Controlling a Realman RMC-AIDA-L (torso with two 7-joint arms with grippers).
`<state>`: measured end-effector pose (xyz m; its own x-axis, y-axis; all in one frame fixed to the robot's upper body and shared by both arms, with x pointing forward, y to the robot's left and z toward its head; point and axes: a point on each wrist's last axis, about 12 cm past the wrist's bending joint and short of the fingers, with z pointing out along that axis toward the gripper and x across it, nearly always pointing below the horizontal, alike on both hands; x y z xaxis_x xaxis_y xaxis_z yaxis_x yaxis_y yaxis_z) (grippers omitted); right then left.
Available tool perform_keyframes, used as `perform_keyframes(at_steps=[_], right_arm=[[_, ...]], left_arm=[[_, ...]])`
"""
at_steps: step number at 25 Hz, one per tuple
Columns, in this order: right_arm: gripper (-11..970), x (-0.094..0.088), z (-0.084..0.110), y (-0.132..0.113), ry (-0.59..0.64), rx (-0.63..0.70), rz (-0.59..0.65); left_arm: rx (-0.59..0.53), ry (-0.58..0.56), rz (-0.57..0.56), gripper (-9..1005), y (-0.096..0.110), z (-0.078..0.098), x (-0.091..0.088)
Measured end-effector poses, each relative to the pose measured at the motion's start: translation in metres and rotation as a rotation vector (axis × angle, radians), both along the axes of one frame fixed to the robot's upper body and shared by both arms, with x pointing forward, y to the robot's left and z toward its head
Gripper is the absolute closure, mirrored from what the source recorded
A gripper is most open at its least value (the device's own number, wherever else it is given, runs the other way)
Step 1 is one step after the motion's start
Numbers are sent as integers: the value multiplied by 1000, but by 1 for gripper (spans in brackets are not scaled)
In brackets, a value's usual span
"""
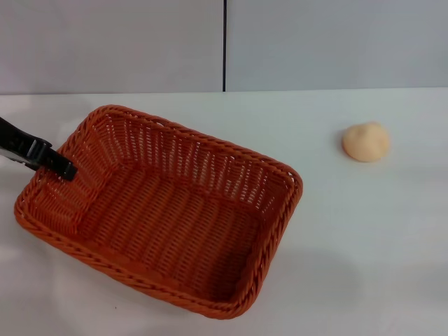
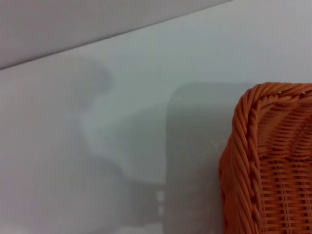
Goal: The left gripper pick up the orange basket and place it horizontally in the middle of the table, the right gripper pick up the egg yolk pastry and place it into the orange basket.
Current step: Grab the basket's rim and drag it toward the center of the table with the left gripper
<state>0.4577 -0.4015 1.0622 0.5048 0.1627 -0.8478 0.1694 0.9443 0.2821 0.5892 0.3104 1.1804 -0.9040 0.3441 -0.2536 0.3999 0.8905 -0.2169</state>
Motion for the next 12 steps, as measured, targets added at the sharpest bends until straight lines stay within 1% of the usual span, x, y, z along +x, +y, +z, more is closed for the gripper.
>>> perform_keyframes(at_steps=[3,5,8,9,12], right_arm=[[374,0,0,0,2,0,-1],[374,0,-1,0,4,1,-1],[374,0,-1,0,7,1,1],[374,-1,-1,0,7,1,1],[375,-1,-1,0,8,0,2]], left_arm=[[12,9,5,236,1,-2,0],[25,25,3,288,1,-6,-1],[25,25,3,367,1,-6,-1],[35,40,-2,393,-2,-9,-3],[40,43,-1,533,-2,-10,-4]])
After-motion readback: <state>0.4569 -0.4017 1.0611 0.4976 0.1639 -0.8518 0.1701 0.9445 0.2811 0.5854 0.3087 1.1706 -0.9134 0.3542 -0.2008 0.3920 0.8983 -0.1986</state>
